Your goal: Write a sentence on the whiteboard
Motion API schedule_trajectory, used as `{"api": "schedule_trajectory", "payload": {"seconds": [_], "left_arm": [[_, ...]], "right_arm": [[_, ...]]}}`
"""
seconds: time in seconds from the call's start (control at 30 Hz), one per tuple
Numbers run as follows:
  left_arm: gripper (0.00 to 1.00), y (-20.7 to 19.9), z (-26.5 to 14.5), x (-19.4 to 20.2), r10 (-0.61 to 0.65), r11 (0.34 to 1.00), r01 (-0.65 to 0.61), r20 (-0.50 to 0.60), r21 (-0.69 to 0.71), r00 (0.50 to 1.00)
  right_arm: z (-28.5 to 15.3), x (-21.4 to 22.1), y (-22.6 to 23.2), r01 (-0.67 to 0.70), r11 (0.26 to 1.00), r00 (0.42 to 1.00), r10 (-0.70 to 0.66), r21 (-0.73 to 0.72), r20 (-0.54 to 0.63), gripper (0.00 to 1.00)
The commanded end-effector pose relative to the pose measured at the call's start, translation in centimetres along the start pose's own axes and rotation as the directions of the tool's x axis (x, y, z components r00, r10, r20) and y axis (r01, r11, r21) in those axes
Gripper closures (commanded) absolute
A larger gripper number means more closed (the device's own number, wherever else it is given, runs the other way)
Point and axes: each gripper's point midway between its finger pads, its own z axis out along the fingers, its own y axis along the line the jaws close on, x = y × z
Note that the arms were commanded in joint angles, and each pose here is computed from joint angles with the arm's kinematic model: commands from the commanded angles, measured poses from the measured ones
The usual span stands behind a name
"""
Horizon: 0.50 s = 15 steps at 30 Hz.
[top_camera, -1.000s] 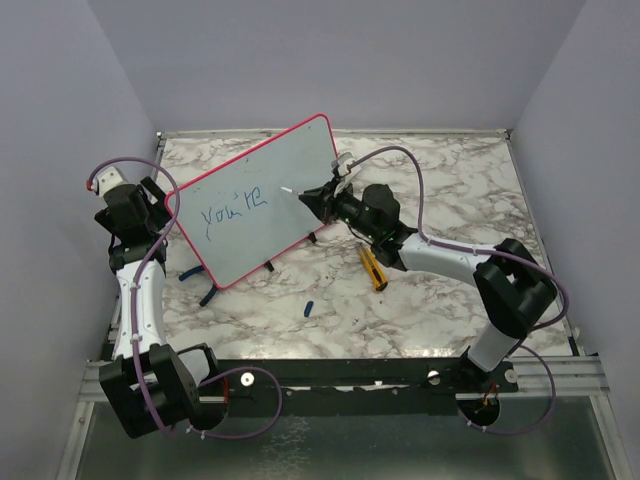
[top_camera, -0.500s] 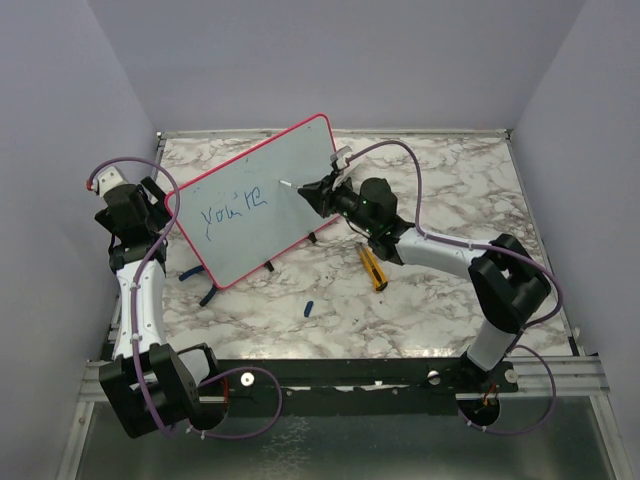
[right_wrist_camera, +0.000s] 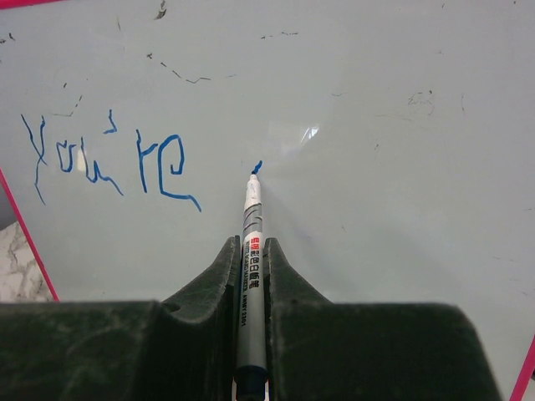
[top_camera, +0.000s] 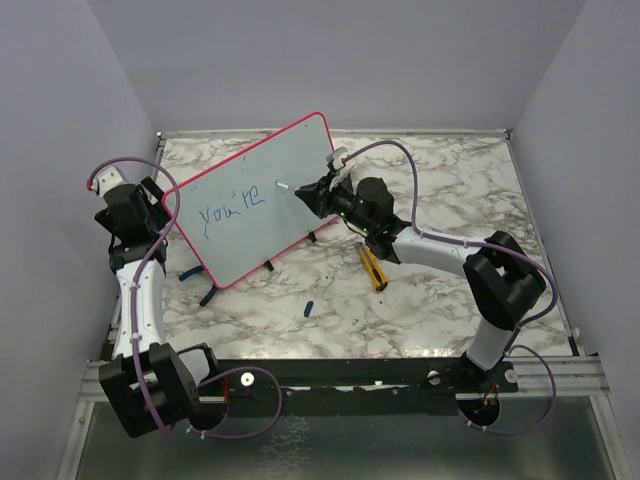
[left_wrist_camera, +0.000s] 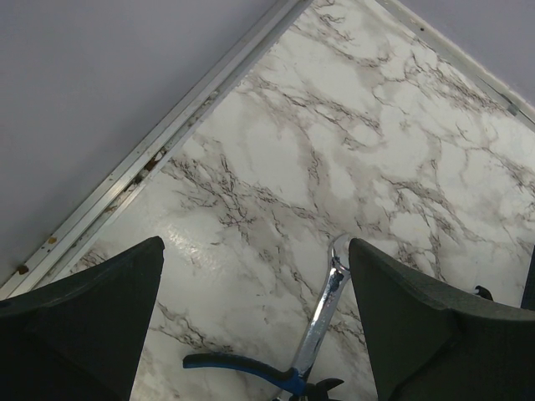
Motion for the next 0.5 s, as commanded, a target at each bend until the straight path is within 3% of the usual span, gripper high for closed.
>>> {"api": "schedule_trajectory", "payload": {"seconds": [0.0, 0.47], "left_arm": [[0.08, -0.4, 0.1, -0.1, 0.007, 1.000, -0.007, 0.004, 0.023, 1.000], [0.08, -0.4, 0.1, -0.2, 0.005, 1.000, -0.005, 0.006, 0.025, 1.000]], "right_arm": [[0.5, 0.7, 0.0, -0.004, 1.000, 1.000, 0.004, -0.015, -0.021, 1.00], [-0.4, 3.1, -0.3, -0.017, 1.000, 0.997, 0.017, 0.002, -0.076, 1.00]]}}
